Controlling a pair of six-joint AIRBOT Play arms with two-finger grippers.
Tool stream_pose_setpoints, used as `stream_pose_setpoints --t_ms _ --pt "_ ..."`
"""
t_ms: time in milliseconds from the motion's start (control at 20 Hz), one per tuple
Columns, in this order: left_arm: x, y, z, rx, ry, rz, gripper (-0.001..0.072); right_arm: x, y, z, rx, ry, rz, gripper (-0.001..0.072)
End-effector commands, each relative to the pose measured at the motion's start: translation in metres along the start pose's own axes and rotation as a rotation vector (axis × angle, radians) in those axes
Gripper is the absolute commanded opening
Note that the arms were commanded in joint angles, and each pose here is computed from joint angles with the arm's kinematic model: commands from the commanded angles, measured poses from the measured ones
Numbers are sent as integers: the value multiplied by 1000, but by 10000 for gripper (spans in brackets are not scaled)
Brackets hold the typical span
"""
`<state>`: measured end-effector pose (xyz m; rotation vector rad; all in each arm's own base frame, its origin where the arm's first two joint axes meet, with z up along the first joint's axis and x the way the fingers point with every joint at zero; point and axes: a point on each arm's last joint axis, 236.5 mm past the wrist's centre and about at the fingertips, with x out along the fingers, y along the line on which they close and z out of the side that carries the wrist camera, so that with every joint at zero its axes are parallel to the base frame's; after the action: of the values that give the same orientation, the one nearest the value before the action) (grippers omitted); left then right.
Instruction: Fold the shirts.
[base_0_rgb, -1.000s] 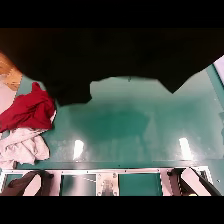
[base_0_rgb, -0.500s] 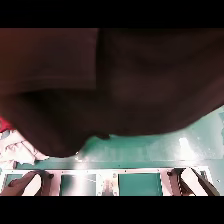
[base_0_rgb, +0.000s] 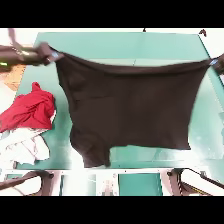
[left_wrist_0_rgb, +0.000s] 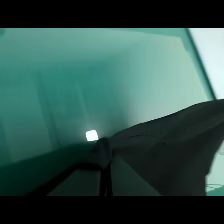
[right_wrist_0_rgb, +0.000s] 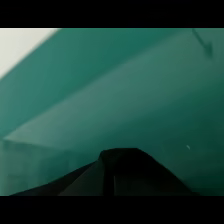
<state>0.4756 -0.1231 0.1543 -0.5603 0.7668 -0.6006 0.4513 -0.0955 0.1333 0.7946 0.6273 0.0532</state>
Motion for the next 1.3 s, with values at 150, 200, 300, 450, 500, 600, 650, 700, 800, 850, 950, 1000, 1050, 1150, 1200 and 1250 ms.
stream_pose_setpoints --t_ms 150,200,300,450,500,600,650,700,800,850,950,1000,1050,1150,1200,1250 --pt "95 105 11 -128 -3 78 27 112 -103 -31 218 154 -61 20" --pt "98 108 24 -127 -28 79 27 121 -103 -21 225 143 -44 20" --pt "105 112 48 -138 -74 78 27 134 -96 2 218 111 -10 20" --pt "109 115 70 -137 -120 74 27 147 -83 31 193 73 21 20" --pt "108 114 77 -128 -140 76 27 150 -77 37 185 67 31 20" --pt "105 114 89 -120 -179 85 27 155 -67 46 163 56 47 20" --pt "104 113 93 -117 -190 84 27 156 -63 50 152 47 53 20" --pt "103 111 95 -111 -195 83 26 157 -59 54 141 42 59 20" --pt "103 111 93 -102 -183 85 27 156 -53 58 128 37 68 20" --pt "104 112 85 -87 -151 92 27 156 -52 53 126 55 72 20" --pt "105 123 57 -57 -32 142 27 153 -58 32 98 147 47 19" --pt "103 134 38 -41 51 189 27 150 -66 17 79 208 14 18" --pt "99 145 20 -24 127 237 27 146 -76 0 61 280 -26 18" --pt "88 163 -9 1 256 317 27 138 -92 -29 51 384 -90 17" --pt "86 165 -20 -1 298 323 27 136 -99 -37 59 403 -110 17" --pt "86 168 -26 -9 316 324 27 134 -104 -45 68 419 -124 17"
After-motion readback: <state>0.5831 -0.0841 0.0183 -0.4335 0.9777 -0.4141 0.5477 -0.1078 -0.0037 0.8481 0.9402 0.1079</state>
